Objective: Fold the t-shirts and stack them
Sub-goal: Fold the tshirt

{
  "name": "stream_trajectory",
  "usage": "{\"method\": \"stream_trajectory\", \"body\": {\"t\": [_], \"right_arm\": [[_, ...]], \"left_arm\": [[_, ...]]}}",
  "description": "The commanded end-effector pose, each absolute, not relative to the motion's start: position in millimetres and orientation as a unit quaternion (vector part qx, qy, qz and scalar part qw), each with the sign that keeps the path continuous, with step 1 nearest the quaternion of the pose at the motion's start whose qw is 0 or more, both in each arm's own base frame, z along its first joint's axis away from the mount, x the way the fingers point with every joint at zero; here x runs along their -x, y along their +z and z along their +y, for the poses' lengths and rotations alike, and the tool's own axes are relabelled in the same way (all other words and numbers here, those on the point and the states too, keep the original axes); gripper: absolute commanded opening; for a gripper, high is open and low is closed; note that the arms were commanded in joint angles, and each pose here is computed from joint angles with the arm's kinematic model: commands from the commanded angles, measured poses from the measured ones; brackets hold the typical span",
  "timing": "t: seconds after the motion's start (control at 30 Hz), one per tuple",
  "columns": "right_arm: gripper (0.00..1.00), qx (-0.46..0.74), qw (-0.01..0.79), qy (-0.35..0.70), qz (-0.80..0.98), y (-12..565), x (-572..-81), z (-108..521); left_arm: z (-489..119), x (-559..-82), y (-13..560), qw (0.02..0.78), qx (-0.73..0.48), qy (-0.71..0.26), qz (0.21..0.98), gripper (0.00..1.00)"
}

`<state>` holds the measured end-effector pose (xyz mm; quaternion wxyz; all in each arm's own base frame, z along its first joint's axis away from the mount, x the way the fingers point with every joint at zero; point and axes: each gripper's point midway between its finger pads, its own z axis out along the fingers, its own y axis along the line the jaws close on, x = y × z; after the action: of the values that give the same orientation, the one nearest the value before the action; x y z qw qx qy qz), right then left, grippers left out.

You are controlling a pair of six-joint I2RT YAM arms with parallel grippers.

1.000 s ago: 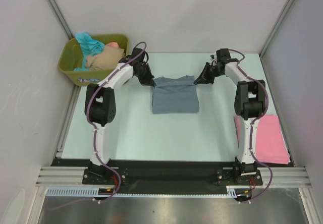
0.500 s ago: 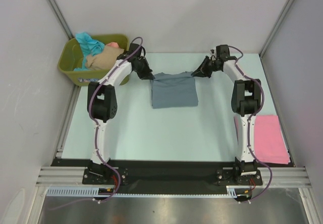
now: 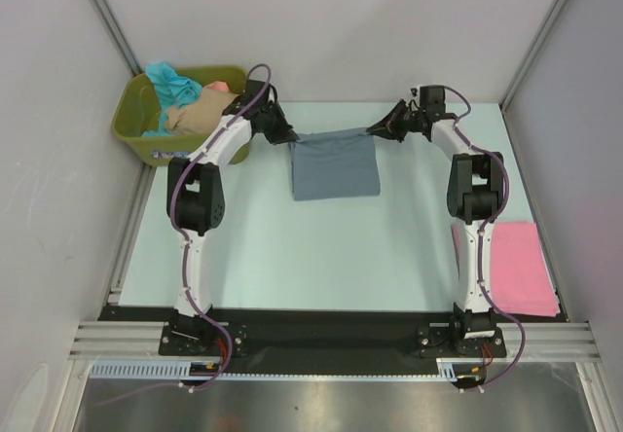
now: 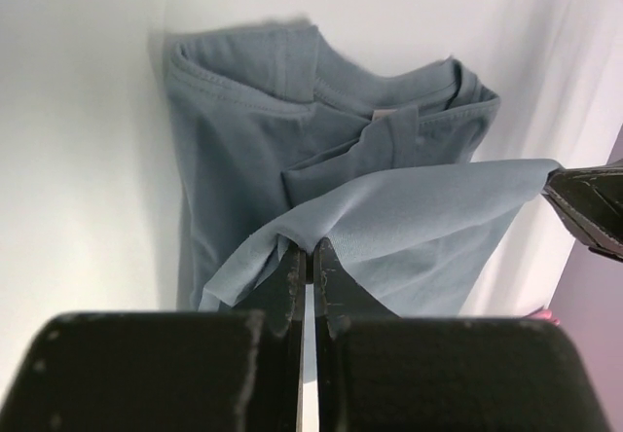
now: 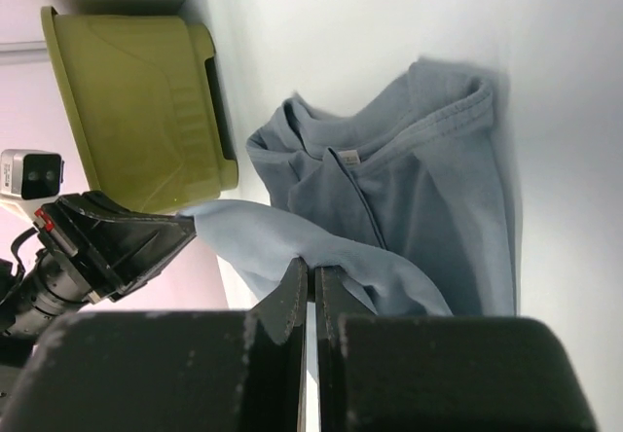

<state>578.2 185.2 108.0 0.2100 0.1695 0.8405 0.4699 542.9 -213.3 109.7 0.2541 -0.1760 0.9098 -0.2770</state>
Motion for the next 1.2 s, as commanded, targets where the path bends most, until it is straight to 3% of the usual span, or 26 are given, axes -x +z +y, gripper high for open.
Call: {"method": "stream_trajectory", "body": {"t": [0.0,0.53,0.73,0.8,0.93,1.0,1.03,1.17], "right_arm": [[0.00,-0.153,0.256,0.493,0.817,149,-589,182],[0.00,-0.183,0.248,0.513,0.801,130,-615,182],[0.08,-0.198,0.243,0.516,0.797,112,-626,179],[0.12,-0.199,0.252,0.520,0.792,108,-635,178],[0.13,-0.205,0.276,0.513,0.786,111,-652,166],[0.24,-0.209,0.294,0.508,0.782,118,-660,154],[0.27,-0.206,0.296,0.502,0.786,116,-660,150],[0.48,-0.193,0.313,0.463,0.807,131,-659,124]], "left_arm": [[-209,-565,167,0.329,0.171,-0.301,0.878,0.00],[-208,-592,156,0.329,0.196,-0.320,0.866,0.00],[-206,-605,128,0.319,0.207,-0.317,0.869,0.05],[-205,-611,116,0.319,0.208,-0.312,0.870,0.11],[-203,-635,126,0.357,0.194,-0.307,0.861,0.32],[-201,-640,132,0.370,0.186,-0.302,0.859,0.38],[-203,-639,146,0.382,0.179,-0.303,0.855,0.47],[-200,-623,180,0.437,0.128,-0.236,0.858,0.68]]}}
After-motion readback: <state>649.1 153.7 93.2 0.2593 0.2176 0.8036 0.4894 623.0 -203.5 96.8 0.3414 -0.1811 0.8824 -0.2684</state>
